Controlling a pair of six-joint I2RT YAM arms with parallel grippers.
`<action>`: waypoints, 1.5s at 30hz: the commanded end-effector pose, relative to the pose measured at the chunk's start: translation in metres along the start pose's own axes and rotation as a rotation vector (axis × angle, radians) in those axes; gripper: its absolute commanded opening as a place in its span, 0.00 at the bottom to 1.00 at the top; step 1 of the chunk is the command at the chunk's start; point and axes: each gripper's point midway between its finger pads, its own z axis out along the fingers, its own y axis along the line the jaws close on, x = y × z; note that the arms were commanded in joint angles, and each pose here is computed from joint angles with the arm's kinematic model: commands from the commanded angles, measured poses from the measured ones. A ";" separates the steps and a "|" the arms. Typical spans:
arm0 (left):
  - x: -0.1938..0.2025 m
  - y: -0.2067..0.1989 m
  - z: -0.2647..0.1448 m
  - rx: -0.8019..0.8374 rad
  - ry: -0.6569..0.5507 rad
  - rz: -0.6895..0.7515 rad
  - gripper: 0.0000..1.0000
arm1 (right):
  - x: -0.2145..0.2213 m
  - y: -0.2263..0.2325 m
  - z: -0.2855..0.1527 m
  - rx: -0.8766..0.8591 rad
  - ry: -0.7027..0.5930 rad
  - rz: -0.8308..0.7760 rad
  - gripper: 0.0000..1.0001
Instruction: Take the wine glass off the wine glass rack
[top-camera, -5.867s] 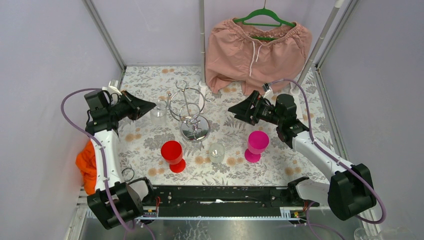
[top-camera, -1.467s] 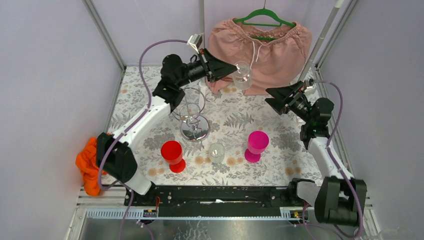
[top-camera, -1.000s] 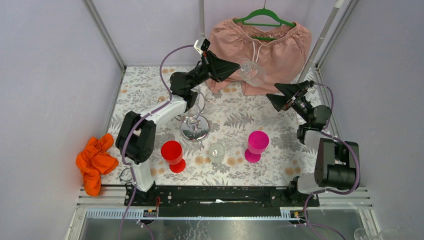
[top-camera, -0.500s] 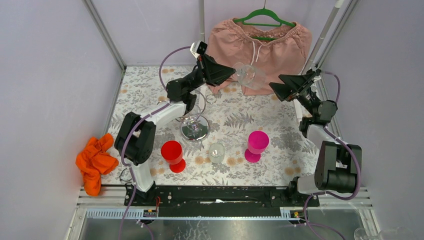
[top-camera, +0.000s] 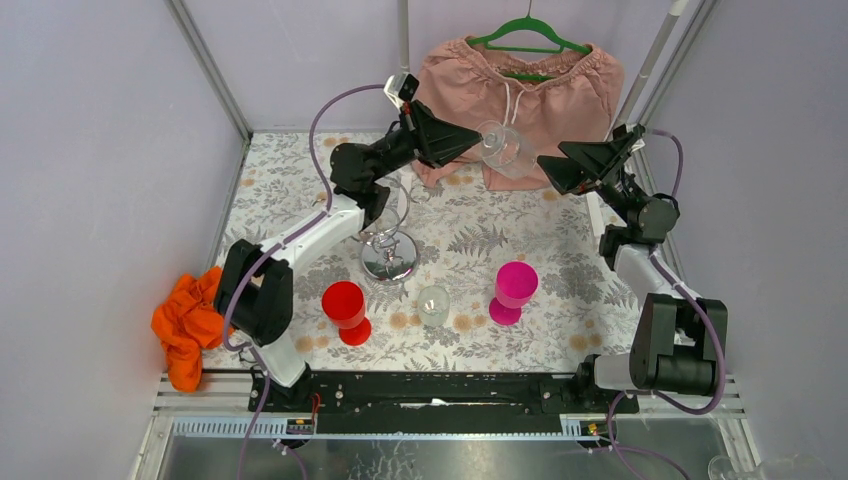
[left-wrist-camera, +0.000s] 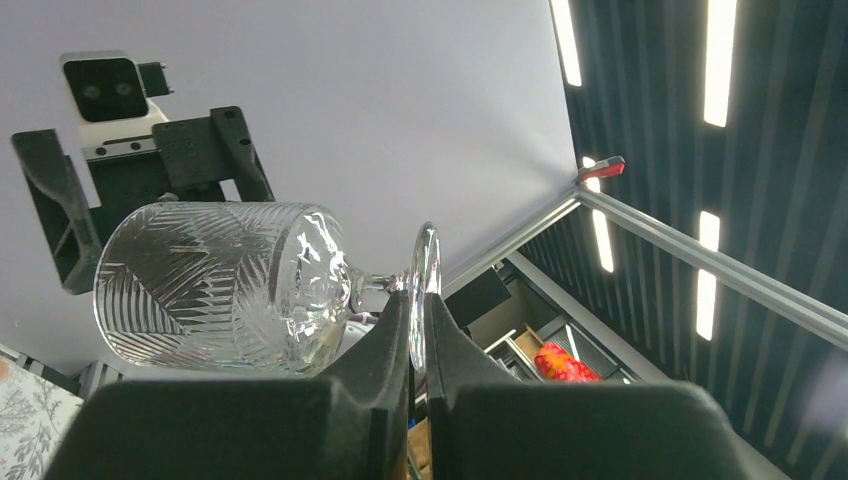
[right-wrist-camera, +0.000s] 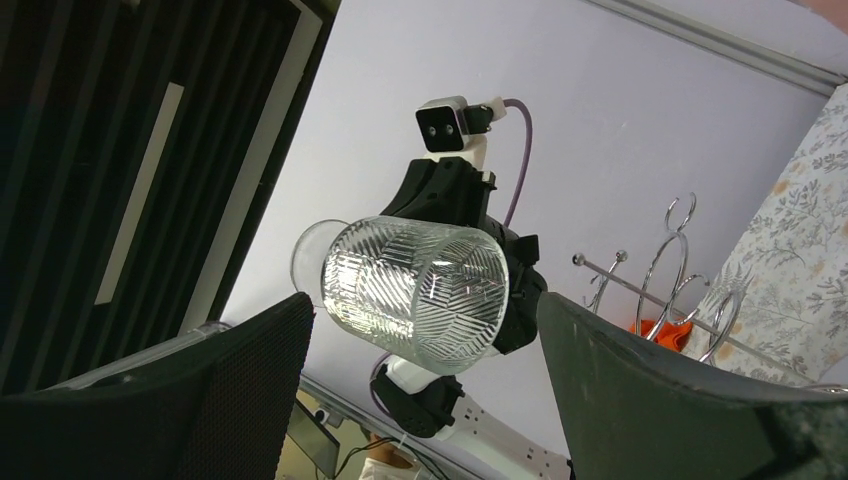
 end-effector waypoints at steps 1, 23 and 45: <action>0.006 -0.037 0.010 0.074 0.014 0.074 0.00 | 0.028 0.054 0.004 -0.178 0.088 -0.185 0.90; 0.020 -0.044 0.000 0.186 0.023 0.029 0.00 | 0.073 0.098 0.021 -0.336 0.155 -0.093 0.81; 0.047 -0.069 -0.017 0.240 0.025 0.070 0.00 | 0.120 0.173 0.009 -0.526 0.239 -0.104 0.43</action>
